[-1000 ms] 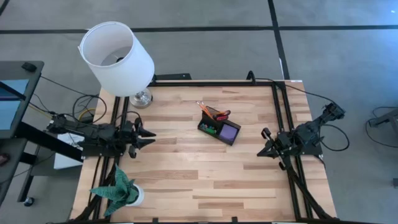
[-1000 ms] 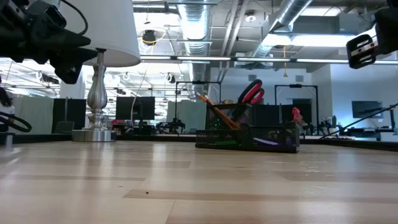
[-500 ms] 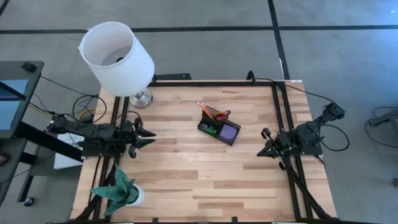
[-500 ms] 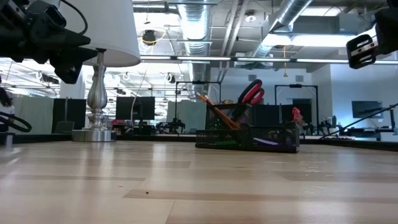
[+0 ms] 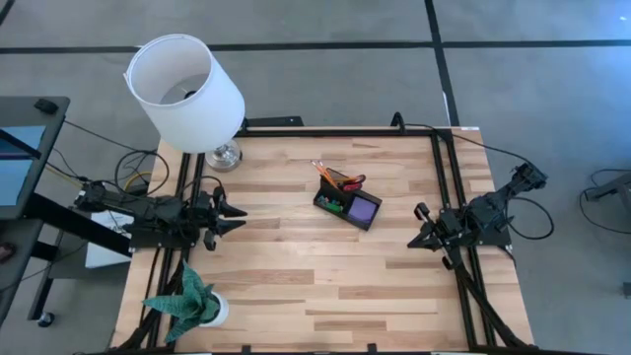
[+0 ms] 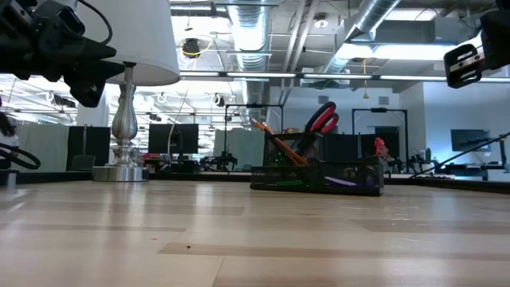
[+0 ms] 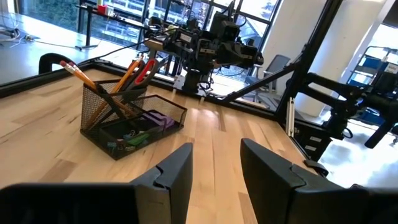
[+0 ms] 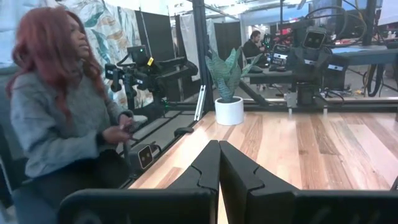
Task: Pick and place office supplies into organizer
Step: Return to Home Position
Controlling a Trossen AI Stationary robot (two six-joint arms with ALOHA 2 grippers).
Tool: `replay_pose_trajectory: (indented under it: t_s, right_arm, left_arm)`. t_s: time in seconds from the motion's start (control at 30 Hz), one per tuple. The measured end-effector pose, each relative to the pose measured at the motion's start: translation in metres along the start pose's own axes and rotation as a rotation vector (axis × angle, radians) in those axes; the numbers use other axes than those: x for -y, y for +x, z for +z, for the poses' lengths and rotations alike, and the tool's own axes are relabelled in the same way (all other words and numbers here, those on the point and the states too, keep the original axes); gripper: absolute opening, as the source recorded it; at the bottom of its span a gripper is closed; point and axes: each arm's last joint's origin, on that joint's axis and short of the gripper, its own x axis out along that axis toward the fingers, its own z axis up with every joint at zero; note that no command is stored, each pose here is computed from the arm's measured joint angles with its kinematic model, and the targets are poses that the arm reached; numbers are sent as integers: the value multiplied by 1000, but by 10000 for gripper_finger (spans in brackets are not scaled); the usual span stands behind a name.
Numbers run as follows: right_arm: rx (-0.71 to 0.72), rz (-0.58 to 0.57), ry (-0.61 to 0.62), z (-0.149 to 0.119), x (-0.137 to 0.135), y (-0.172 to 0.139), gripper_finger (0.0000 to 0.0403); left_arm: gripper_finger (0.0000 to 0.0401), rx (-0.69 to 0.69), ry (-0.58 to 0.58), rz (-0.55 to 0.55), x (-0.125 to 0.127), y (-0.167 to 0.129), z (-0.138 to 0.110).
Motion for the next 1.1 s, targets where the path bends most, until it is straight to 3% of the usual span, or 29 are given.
replay_pose_trajectory:
  t_s: [1.1]
  right_arm:
    - [0, 0, 0, 0, 0, 0, 0]
  left_arm:
    - [128, -2, -11, 1, 0, 0, 0]
